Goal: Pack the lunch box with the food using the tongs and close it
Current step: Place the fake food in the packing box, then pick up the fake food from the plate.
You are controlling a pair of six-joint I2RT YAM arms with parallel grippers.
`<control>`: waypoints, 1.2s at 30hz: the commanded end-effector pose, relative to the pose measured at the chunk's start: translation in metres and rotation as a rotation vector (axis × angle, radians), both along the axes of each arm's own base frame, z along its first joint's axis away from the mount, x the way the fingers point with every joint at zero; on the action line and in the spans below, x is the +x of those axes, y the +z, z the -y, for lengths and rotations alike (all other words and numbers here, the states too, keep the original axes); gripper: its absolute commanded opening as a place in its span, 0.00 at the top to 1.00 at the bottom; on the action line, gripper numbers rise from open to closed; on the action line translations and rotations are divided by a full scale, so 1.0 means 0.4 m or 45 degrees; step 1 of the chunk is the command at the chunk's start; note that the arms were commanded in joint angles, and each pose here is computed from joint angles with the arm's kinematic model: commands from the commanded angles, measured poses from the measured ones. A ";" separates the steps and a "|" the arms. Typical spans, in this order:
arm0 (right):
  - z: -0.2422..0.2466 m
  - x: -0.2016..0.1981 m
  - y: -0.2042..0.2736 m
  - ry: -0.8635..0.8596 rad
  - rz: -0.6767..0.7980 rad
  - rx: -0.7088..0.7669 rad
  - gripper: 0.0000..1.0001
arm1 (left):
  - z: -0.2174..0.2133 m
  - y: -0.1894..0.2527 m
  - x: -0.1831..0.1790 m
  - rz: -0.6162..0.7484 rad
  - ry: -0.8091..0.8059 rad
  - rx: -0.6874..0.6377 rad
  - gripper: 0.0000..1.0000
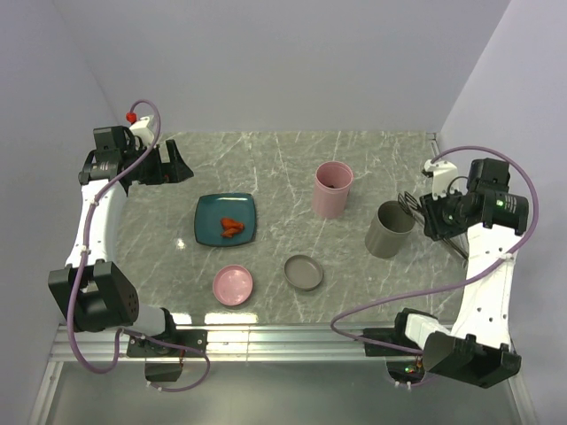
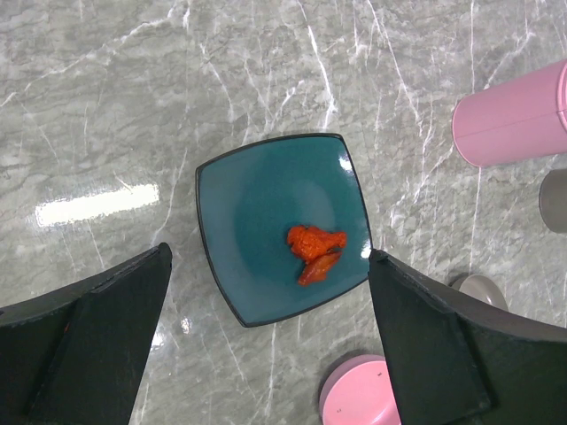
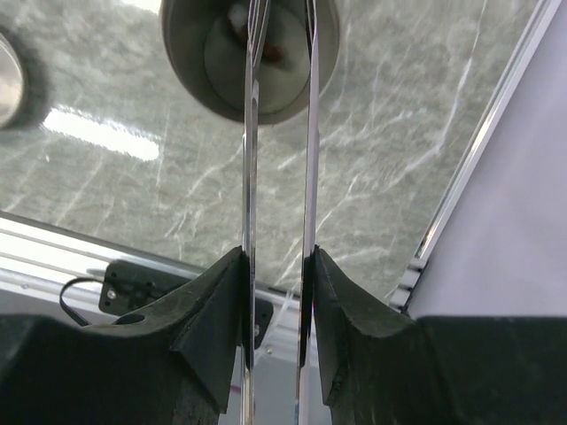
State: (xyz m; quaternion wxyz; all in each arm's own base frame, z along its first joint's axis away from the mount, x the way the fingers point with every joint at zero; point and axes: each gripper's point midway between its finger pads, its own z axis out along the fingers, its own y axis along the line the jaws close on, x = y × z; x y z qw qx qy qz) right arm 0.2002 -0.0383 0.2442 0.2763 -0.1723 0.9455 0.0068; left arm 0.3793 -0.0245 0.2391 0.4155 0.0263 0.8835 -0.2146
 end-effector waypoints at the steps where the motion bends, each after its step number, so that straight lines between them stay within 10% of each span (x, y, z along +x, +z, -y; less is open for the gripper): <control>1: -0.017 0.018 0.052 0.047 0.059 0.031 0.58 | 0.003 0.042 0.002 0.087 -0.031 0.011 0.01; 20: -0.495 0.148 0.195 0.739 0.173 0.347 0.50 | 0.024 0.037 -0.003 0.070 -0.069 -0.047 0.01; 36: -0.883 0.186 0.008 1.109 0.048 0.324 0.49 | 0.032 0.058 -0.008 0.057 -0.140 -0.236 0.01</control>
